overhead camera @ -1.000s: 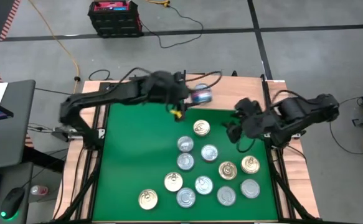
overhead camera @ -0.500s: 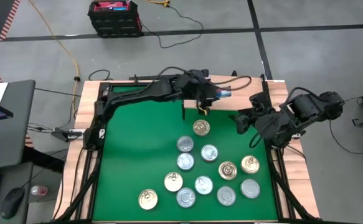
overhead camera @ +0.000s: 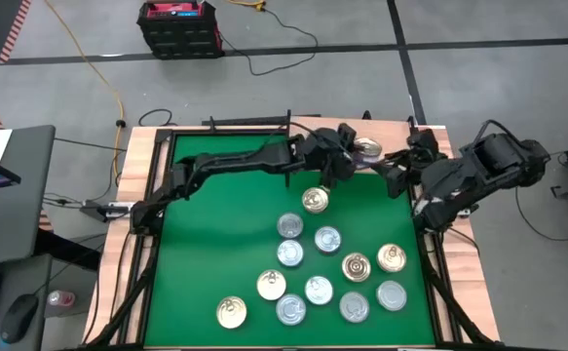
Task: Stack canned seafood by type on shelf
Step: Put the pink tuna can on the shelf, then stack the pink tuna can on top of the pink tuna can
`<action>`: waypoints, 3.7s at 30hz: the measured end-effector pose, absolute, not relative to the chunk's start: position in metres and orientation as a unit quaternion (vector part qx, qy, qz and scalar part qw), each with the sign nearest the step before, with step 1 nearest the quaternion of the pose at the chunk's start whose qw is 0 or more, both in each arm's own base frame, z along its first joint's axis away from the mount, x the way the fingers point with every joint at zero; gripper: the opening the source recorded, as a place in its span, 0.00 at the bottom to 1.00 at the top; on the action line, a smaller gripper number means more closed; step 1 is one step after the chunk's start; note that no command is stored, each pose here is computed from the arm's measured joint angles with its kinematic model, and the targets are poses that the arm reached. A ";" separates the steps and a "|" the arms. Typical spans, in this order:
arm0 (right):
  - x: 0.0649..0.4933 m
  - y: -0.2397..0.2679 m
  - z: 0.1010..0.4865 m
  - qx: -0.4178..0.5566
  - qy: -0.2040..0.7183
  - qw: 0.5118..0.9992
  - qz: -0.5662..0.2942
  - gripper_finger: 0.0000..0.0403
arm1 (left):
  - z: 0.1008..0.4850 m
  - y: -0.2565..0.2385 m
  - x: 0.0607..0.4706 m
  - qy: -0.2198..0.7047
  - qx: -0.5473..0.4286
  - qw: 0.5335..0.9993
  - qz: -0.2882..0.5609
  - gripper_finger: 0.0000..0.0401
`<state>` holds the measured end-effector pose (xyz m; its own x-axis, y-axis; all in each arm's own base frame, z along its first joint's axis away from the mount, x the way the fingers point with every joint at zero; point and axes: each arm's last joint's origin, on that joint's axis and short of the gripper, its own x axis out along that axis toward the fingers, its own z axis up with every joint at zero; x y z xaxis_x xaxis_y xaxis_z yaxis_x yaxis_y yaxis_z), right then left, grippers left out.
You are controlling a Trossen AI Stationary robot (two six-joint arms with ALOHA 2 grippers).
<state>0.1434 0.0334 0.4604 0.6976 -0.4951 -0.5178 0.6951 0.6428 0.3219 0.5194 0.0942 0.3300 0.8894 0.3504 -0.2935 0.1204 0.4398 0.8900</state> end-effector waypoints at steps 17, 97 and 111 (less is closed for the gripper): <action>0.115 0.027 0.469 0.297 0.200 0.893 -0.274 0.70 | 0.299 0.093 0.530 0.278 0.501 0.814 0.094 0.50; 0.168 0.047 0.364 0.309 0.405 0.838 -0.195 0.70 | 0.341 0.002 0.392 0.254 0.035 0.960 -0.117 0.43; 0.244 0.035 0.338 0.381 0.349 0.815 -0.263 0.70 | 0.274 -0.021 0.276 0.379 -0.184 0.895 -0.149 0.43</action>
<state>0.2445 0.0347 0.3380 0.6183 -0.1627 -0.7689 0.6944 0.5714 0.4374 0.2764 -0.0209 0.2740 0.6681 -0.4058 -0.6236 0.1270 0.8881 -0.4418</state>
